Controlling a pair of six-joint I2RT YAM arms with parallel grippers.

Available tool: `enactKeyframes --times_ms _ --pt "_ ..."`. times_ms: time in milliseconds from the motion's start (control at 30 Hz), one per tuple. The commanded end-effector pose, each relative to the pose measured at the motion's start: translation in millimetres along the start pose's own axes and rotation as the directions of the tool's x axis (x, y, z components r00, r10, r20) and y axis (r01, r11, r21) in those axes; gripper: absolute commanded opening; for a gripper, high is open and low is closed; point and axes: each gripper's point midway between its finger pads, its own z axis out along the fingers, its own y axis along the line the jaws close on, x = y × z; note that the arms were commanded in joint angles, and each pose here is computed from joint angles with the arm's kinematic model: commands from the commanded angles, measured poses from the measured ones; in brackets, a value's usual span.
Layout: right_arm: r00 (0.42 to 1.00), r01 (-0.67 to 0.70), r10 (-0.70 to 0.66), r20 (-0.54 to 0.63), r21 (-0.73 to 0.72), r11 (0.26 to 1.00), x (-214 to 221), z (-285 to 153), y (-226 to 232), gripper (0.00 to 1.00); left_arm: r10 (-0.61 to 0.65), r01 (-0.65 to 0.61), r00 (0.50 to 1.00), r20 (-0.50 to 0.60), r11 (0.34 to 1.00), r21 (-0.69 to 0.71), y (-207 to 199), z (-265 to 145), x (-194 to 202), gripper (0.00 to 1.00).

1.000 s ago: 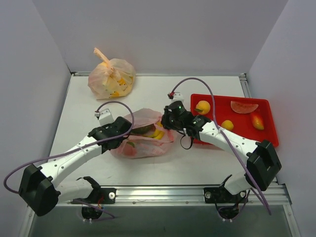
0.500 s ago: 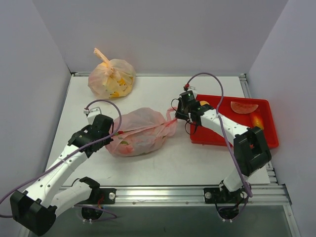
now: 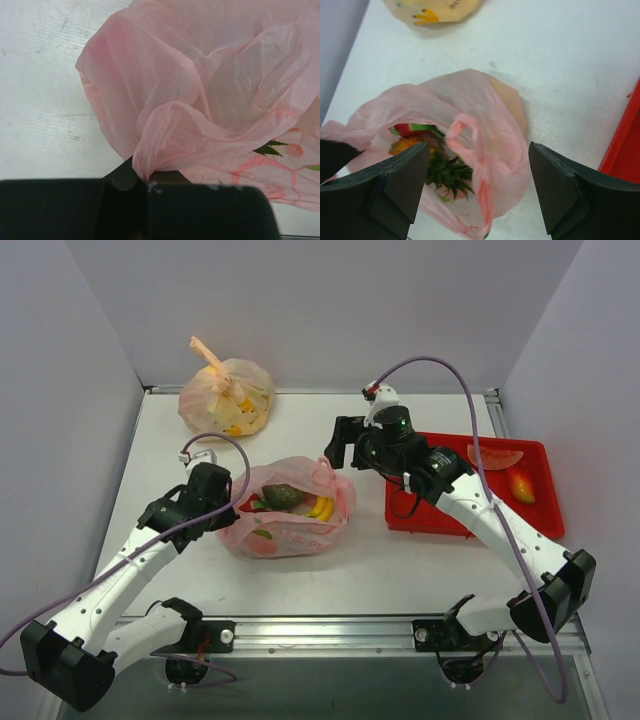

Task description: Untie the knot of the plastic bag and take out the fruit

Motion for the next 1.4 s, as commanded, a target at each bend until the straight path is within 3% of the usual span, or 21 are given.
enactKeyframes --times_ms 0,133,300,433,533,733,900,1067,1233,1367 --pt "0.994 0.107 -0.107 0.014 -0.016 0.994 -7 -28 20 0.82 -0.053 0.049 0.998 0.041 0.995 0.091 -22 -12 -16 0.0" --pt "0.989 0.146 -0.146 0.007 -0.115 0.983 2 -37 60 0.8 -0.053 0.049 0.998 0.039 0.995 0.086 -19 -12 -8 0.0" --pt "0.951 0.206 -0.256 -0.171 -0.266 0.942 72 -12 102 0.76 -0.076 0.074 0.997 0.027 0.994 0.082 -15 -10 4 0.0" --pt "0.869 0.256 -0.341 -0.357 -0.265 0.93 155 13 95 0.74 -0.108 0.108 0.994 0.003 0.991 0.077 -9 -7 19 0.0" --pt "0.776 0.311 -0.431 -0.461 -0.315 0.897 206 5 95 0.57 -0.149 0.151 0.989 -0.023 0.986 0.074 -3 -5 34 0.0" --pt "0.632 0.322 -0.549 -0.547 -0.46 0.828 259 -27 107 0.41 -0.209 0.219 0.97 -0.127 0.973 0.068 4 3 71 0.0" --pt "0.65 0.339 -0.506 -0.567 -0.379 0.861 254 -15 91 0.4 -0.24 0.255 0.955 -0.173 0.964 0.069 2 12 86 0.0" --pt "0.723 0.304 -0.386 -0.574 -0.237 0.923 231 13 58 0.23 -0.269 0.282 0.942 -0.2 0.958 0.04 1 32 100 0.0" --pt "0.812 0.265 -0.309 -0.495 -0.159 0.951 190 38 38 0.05 -0.305 0.322 0.942 -0.139 0.938 0.128 -31 51 72 0.0" --pt "0.841 0.27 -0.303 -0.449 -0.138 0.953 163 53 30 0.03 -0.247 0.256 0.966 -0.073 0.949 0.184 -63 55 28 0.0"
